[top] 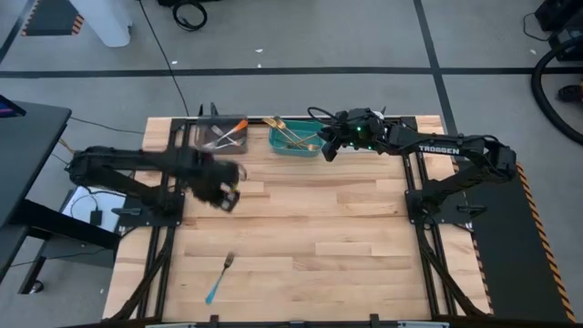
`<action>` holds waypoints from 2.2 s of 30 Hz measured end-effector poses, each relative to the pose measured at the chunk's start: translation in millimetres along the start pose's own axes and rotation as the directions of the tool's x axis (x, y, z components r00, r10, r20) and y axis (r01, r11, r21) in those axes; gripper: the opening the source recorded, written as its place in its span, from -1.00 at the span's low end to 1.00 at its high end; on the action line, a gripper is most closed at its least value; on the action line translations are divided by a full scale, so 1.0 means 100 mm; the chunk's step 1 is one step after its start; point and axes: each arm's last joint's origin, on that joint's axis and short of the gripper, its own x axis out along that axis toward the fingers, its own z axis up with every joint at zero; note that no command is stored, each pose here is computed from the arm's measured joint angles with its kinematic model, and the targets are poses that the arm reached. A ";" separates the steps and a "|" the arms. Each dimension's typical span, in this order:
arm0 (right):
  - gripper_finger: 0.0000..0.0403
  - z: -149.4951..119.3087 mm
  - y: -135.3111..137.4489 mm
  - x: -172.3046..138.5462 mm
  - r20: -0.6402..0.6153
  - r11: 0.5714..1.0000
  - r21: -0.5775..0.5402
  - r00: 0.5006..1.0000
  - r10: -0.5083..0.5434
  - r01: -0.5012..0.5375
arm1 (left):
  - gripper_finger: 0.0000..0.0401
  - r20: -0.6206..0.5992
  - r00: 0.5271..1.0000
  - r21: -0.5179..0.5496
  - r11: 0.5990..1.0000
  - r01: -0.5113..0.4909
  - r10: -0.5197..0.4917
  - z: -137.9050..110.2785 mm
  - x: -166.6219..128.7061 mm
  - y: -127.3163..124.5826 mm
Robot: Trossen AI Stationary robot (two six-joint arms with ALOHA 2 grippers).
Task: Sort silverware by color (type)
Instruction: Put the blue fork into the white bin
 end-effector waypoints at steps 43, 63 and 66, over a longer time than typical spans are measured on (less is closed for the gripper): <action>-0.55 -0.18 0.11 -0.03 -0.160 0.999 0.047 0.987 -0.008 0.016 | -0.48 -0.075 0.995 0.111 0.991 0.078 -0.070 -1.69 1.73 -0.71; -0.55 -0.18 0.10 -0.03 -0.160 1.000 0.019 0.987 -0.014 0.018 | -0.58 -0.023 0.991 0.001 0.992 -0.129 0.129 -1.75 1.33 -0.81; -0.55 -0.18 0.10 -0.03 -0.161 1.000 0.016 0.987 -0.015 0.018 | -0.58 -0.031 0.991 -0.055 0.990 -0.133 0.132 -1.75 1.43 -0.75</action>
